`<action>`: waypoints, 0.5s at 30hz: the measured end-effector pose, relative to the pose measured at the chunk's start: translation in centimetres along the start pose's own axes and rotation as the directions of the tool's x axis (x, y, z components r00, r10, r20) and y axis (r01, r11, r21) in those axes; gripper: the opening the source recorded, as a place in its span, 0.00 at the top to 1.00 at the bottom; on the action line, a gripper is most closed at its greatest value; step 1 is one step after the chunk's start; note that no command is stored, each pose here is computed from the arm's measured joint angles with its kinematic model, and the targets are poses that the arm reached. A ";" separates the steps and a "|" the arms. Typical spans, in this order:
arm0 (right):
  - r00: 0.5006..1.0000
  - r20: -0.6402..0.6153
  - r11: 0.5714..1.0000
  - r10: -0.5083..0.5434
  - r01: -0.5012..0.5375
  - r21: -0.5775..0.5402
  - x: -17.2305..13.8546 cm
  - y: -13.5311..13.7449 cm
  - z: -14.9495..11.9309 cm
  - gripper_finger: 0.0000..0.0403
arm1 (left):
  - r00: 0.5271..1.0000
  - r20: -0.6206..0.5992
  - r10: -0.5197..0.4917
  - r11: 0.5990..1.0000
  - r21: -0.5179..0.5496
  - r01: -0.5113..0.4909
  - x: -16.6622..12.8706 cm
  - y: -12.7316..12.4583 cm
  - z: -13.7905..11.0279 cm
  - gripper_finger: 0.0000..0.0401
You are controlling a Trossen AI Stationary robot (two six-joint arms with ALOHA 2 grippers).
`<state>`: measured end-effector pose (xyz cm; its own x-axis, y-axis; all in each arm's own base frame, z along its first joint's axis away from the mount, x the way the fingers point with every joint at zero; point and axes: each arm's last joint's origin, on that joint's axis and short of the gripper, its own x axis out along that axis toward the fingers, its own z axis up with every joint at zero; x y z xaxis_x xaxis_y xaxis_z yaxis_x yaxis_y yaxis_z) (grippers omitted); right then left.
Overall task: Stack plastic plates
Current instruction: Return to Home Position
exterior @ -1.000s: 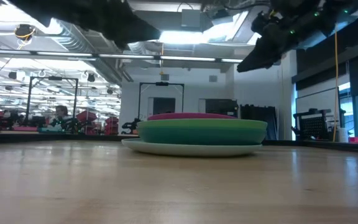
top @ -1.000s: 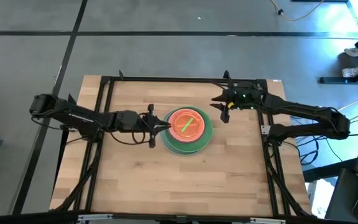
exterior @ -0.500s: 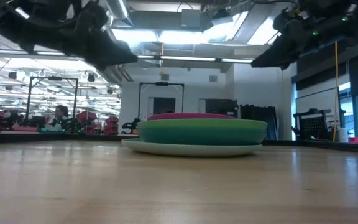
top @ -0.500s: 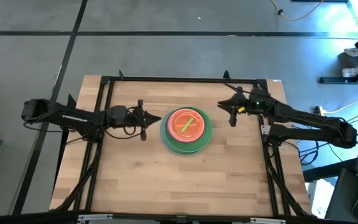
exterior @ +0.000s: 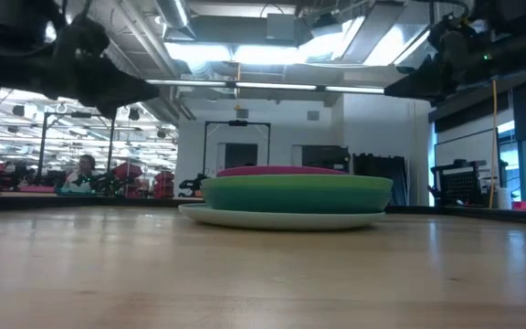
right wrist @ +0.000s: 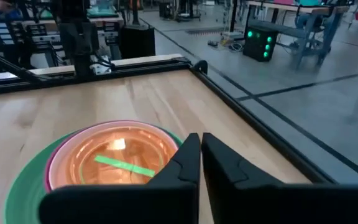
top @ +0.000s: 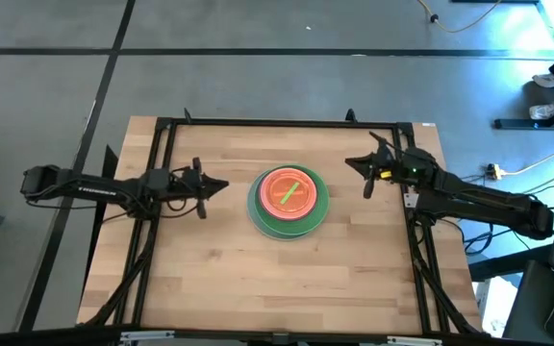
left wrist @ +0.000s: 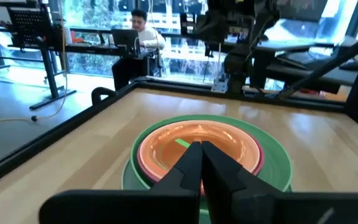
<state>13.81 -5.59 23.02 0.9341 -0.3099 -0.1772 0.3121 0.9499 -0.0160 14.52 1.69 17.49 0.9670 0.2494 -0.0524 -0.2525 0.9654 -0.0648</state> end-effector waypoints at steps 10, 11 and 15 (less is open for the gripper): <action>0.999 0.048 1.000 0.001 -0.002 0.022 -0.7 0.1 -2.8 0.99 | 0.997 0.081 -0.005 1.000 -0.017 0.007 -2.0 0.4 -0.5 0.99; 0.998 0.058 1.000 0.001 -0.002 0.022 -0.7 0.2 -3.0 0.99 | 0.997 0.081 -0.007 1.000 -0.018 0.009 -2.1 0.4 -0.5 1.00; 0.997 0.081 1.000 -0.001 -0.001 0.020 -0.8 0.2 -4.0 1.00 | 0.997 0.073 -0.009 1.000 -0.016 0.010 -2.4 0.4 -0.6 0.99</action>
<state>12.41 -4.99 19.22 0.9449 -0.3128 -0.0971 0.3146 0.9492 0.0037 12.05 1.47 17.03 0.9691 0.2460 0.0207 -0.2436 0.9665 -0.0810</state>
